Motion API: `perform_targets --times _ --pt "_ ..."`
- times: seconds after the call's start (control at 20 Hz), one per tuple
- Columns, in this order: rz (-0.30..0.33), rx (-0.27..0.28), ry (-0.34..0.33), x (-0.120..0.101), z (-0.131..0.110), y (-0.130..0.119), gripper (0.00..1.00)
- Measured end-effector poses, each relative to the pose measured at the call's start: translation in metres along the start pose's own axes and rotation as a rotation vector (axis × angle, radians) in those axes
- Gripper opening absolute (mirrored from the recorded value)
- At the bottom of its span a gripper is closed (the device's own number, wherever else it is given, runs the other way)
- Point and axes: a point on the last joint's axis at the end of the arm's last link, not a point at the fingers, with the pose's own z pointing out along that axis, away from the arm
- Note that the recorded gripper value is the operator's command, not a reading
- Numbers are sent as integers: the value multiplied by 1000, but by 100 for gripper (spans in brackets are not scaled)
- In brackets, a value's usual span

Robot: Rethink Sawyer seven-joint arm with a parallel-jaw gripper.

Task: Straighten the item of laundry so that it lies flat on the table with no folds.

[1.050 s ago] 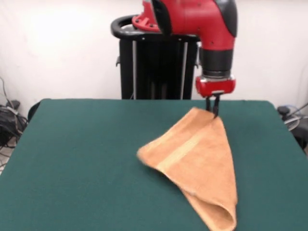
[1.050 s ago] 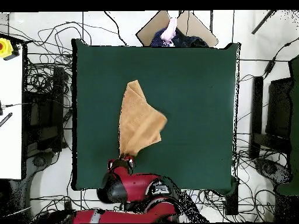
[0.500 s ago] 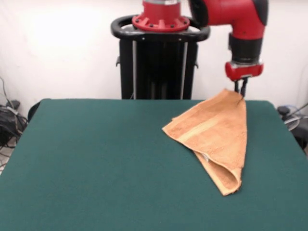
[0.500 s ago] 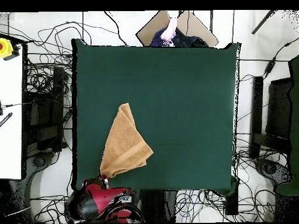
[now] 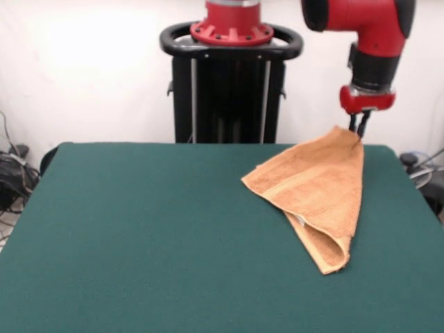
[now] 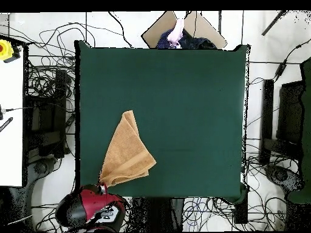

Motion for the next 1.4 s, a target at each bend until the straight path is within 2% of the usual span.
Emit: perform_targets --times 0.2,0.25,0.45,0.7,0.75,0.95,1.0,1.2,1.4 --pt "15 20 2 -1 4 -4 0" --pt "19 26 3 -1 6 -6 100" --pt "25 34 -4 -4 3 -10 100" --pt "44 35 -32 -20 -12 -18 100" --pt "65 40 -41 -31 -20 -27 100" --pt "107 45 -46 -48 -30 -46 100" --pt "138 41 -45 -61 -36 -59 100" --pt "199 26 -31 -87 -48 -86 100" --pt "234 16 -27 -111 -60 -105 100"
